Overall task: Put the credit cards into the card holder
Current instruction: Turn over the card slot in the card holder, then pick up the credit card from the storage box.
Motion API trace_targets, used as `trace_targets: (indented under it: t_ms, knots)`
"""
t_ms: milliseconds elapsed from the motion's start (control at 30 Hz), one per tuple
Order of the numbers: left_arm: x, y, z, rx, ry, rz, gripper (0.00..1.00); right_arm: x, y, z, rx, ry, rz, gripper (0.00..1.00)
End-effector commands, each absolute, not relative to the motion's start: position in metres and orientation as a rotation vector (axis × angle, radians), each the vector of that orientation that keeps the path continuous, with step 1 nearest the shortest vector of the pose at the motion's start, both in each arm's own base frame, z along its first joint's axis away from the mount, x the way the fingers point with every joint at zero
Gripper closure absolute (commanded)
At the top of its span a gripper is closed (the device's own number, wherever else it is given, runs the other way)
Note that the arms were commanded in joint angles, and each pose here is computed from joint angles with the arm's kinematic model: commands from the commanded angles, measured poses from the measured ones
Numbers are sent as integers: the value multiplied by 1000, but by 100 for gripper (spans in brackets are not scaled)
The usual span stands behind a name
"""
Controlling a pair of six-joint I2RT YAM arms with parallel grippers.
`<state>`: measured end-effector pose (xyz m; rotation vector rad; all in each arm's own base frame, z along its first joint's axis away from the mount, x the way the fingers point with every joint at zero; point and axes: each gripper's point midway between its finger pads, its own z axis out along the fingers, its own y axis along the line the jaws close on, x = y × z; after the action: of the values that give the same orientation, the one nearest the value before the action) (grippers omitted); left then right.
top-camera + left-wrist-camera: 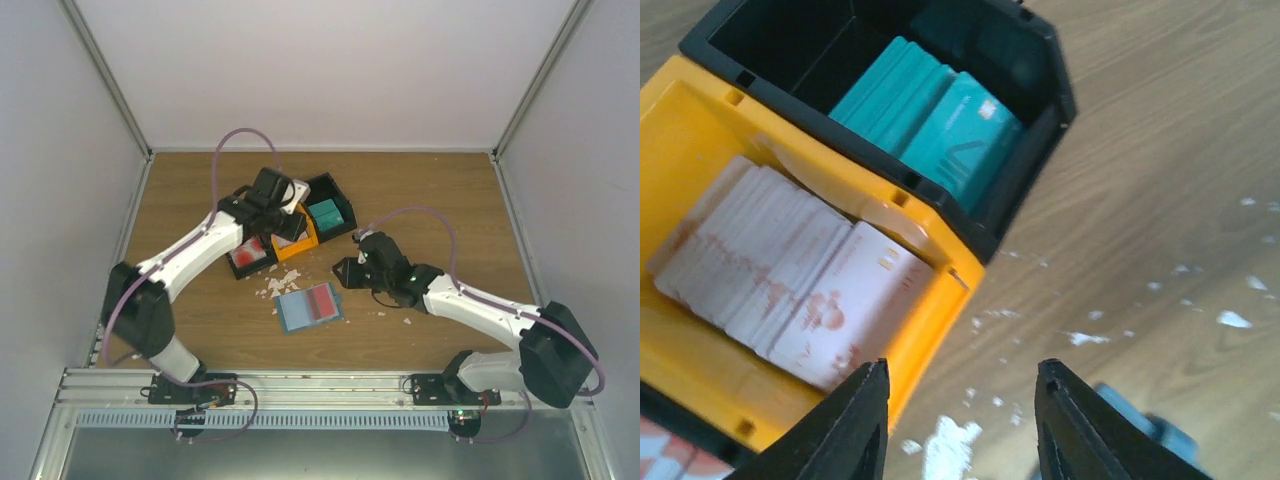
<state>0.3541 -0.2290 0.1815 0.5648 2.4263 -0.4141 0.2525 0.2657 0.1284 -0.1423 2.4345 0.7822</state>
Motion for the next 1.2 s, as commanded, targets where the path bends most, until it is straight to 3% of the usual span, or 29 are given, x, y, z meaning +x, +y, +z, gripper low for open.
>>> trace_targets:
  t_ms: [0, 200, 433, 767, 833, 1000, 1167]
  knots:
    - [377, -218, 155, 702, 2487, -231, 60, 272, 274, 138, -144, 2385, 850, 71]
    - [398, -215, 119, 749, 2575, -206, 59, 288, 264, 120, -117, 2426, 816, 72]
    - [425, -195, 79, 755, 2650, -142, 69, 300, 269, 99, -183, 2472, 761, 71]
    - [441, -202, 51, 795, 2700, -153, 59, 320, 265, 73, -256, 2523, 553, 72]
    - [439, -203, 45, 811, 2718, -161, 60, 324, 268, 70, -283, 2523, 544, 72]
    - [435, -206, 38, 832, 2739, -188, 74, 338, 278, 67, -337, 2537, 499, 71]
    - [431, -213, 47, 837, 2730, -253, 75, 347, 287, 58, -348, 2573, 489, 71]
